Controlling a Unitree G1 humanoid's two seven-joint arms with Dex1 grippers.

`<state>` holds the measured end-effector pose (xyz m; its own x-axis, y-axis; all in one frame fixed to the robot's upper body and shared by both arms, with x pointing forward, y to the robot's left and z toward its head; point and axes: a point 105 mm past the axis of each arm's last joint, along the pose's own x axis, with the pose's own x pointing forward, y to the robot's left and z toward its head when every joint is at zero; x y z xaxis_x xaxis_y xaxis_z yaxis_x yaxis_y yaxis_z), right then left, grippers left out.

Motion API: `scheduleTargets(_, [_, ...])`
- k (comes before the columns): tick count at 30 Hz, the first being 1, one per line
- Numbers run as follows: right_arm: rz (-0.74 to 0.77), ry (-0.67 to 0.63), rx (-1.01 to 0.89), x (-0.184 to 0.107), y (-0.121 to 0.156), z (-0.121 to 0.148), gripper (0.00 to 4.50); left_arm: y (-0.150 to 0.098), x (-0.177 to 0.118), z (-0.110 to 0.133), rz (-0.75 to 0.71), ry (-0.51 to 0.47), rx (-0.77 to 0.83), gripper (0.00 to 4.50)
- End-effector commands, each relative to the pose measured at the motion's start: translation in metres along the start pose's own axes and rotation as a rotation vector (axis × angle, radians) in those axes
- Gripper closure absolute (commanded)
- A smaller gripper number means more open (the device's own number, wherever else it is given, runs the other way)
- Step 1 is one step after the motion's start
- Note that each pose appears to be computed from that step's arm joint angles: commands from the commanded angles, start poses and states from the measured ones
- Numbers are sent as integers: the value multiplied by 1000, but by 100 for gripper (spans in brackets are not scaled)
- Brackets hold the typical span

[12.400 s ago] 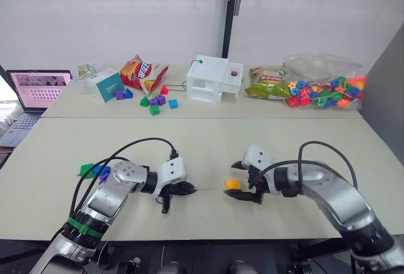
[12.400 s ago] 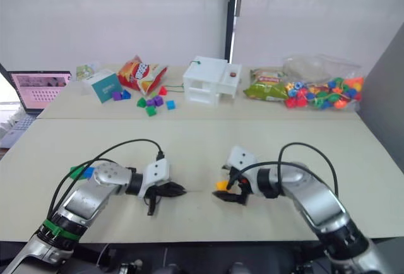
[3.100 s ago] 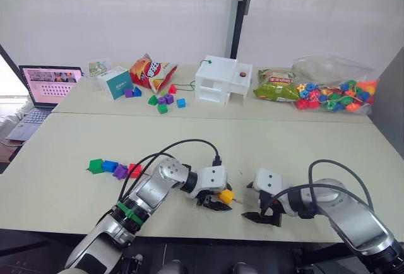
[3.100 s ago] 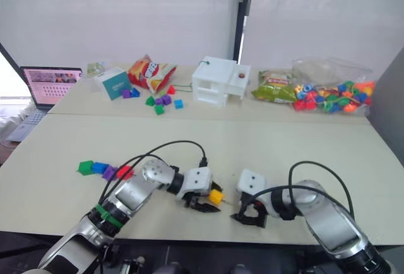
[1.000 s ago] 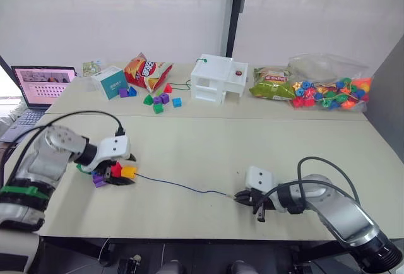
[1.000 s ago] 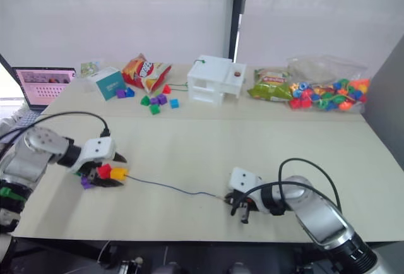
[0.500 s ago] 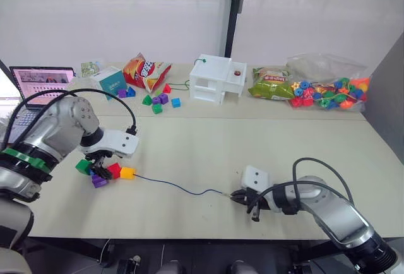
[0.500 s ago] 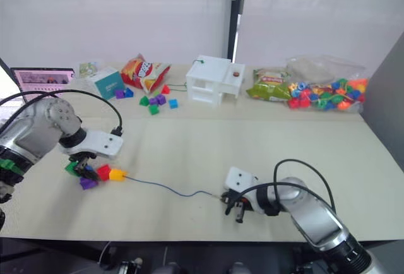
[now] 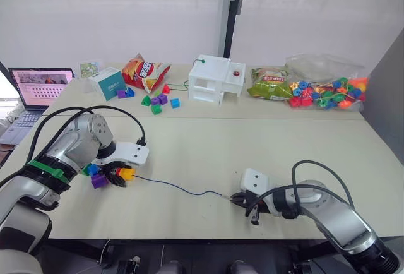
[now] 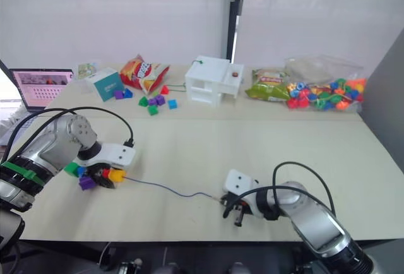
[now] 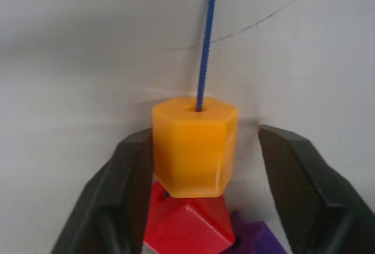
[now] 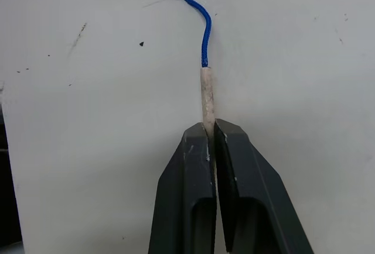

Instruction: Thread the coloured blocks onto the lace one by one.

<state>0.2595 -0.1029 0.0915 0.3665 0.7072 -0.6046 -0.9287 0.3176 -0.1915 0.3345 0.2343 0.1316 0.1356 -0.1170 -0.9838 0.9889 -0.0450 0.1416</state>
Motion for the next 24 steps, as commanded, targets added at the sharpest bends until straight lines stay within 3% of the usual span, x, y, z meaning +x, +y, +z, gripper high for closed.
scheduleTargets(1, [-5,-9,-7,-6,0,4,450,-14,19,-11,-88,35,-31,303])
scheduleTargets(9, [-8,28,-5,-10,-1,-5,450,-21,23,-6,-111,18,-13,319])
scheduleTargets(12, [-72,84,4,-21,-15,-18,450,-22,24,-6,-113,19,-18,319])
scheduleTargets(15, [-204,170,32,-52,-39,-40,450,-26,26,-7,-120,15,-26,319])
scheduleTargets(18, [-266,206,54,-72,-46,-50,450,-28,27,-7,-121,13,-35,319])
scheduleTargets(24, [-287,206,73,-74,-46,-56,450,-28,28,-9,-115,11,-49,319])
